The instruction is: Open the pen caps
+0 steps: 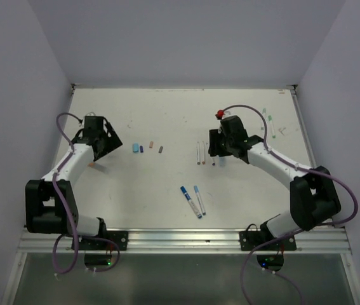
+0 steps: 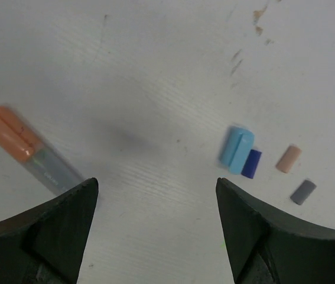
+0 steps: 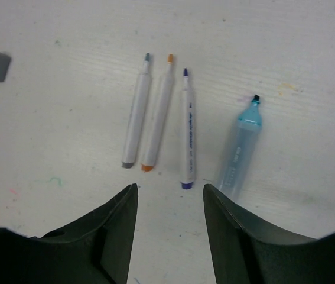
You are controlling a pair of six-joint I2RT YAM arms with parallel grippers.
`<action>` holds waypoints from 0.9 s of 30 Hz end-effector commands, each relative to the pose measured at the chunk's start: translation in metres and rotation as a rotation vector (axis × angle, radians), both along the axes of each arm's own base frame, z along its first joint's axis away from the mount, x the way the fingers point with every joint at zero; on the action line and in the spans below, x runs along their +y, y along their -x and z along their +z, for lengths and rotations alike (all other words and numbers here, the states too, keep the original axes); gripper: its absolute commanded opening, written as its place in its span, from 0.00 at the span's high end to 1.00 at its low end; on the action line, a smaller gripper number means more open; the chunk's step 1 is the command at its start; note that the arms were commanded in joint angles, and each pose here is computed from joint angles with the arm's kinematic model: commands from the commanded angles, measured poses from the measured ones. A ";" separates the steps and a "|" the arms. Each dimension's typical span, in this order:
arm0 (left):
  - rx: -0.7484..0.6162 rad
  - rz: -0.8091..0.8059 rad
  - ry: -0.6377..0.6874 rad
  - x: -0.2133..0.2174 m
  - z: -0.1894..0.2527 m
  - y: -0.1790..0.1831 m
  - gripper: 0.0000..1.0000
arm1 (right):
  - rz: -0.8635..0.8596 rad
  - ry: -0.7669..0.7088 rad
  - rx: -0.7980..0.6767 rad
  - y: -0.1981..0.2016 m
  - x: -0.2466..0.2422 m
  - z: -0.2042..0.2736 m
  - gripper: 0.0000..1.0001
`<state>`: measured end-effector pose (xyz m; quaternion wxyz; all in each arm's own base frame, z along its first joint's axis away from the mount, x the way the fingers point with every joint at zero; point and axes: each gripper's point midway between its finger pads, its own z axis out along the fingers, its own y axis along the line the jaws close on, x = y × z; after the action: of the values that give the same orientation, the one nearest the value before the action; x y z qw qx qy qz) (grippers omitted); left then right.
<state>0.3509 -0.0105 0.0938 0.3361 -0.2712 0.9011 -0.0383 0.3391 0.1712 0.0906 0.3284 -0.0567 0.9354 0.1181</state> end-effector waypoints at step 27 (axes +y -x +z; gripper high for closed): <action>0.277 0.325 0.035 0.111 -0.068 0.016 0.16 | 0.299 -0.187 0.026 0.053 0.093 0.000 0.48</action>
<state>0.3276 0.0918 0.0211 0.2031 -0.4155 0.8858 0.0382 0.2824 0.2597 0.0891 0.2899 -0.1616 0.9109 0.2452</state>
